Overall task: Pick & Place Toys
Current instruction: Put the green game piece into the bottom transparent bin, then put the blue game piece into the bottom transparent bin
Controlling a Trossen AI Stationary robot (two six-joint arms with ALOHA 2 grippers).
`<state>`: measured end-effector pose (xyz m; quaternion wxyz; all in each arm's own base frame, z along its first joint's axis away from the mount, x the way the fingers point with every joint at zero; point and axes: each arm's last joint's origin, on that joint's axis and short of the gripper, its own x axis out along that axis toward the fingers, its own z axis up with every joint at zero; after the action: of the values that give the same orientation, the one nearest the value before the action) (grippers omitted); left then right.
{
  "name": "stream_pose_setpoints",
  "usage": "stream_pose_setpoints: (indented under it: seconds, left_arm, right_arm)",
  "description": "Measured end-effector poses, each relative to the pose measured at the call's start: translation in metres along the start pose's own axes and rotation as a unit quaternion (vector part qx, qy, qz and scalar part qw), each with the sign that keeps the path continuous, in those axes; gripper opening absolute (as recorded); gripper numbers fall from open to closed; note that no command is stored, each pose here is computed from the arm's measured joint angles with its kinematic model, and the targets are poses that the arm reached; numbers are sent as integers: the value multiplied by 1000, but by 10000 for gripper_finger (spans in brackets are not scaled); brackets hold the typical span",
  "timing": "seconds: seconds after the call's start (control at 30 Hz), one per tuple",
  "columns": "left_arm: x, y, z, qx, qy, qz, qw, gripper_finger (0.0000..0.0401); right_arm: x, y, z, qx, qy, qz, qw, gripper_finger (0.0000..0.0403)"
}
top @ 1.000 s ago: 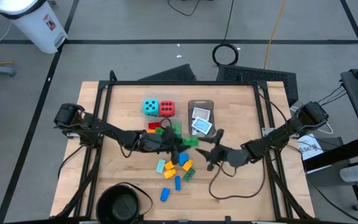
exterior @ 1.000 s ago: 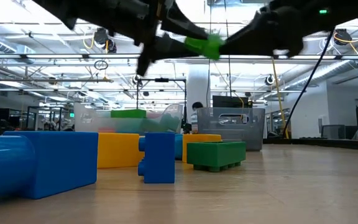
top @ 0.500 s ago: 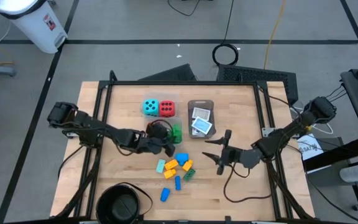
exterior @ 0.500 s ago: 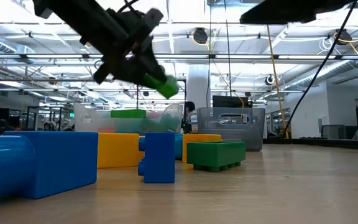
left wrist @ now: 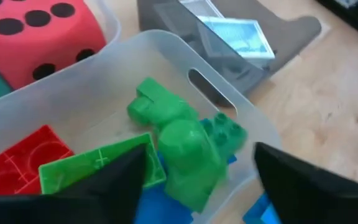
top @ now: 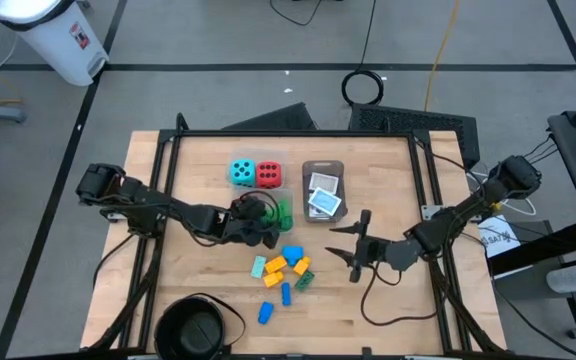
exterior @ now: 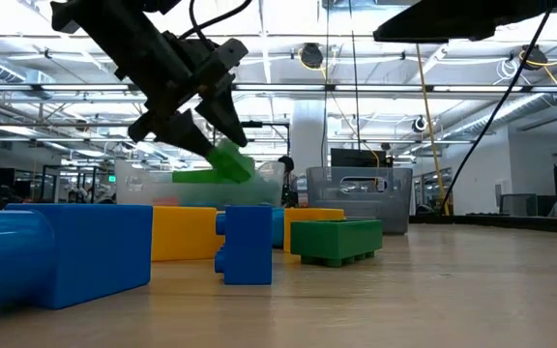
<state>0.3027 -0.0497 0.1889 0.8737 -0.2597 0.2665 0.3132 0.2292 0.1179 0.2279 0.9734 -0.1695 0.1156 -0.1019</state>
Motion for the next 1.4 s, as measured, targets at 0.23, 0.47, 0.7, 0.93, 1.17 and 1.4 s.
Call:
stream_pose_setpoints:
  seconds: [0.23, 0.47, 0.7, 0.93, 1.17, 1.4]
  left_arm:
    - [-1, -1, 0, 31, 18, -20, 999, 371]
    - [-13, -8, 14, 39, -15, -70, 997, 302]
    - [-14, -11, 17, 46, -29, -85, 995, 271]
    - [-15, -12, 16, 47, -27, -87, 995, 270]
    - [-18, -15, 12, 52, -24, -94, 994, 271]
    - [-18, -15, 12, 52, -24, -93, 994, 271]
  right_arm:
    - [5, -4, -7, 33, -2, 28, 999, 220]
    - [25, 15, -19, 56, -11, 192, 980, 231]
    - [78, 47, -34, 50, 53, 221, 973, 246]
    - [129, 49, -36, 74, 95, 184, 975, 221]
    - [149, 38, -62, 82, 182, 156, 967, 204]
    - [132, 38, -66, 42, 262, 166, 950, 197]
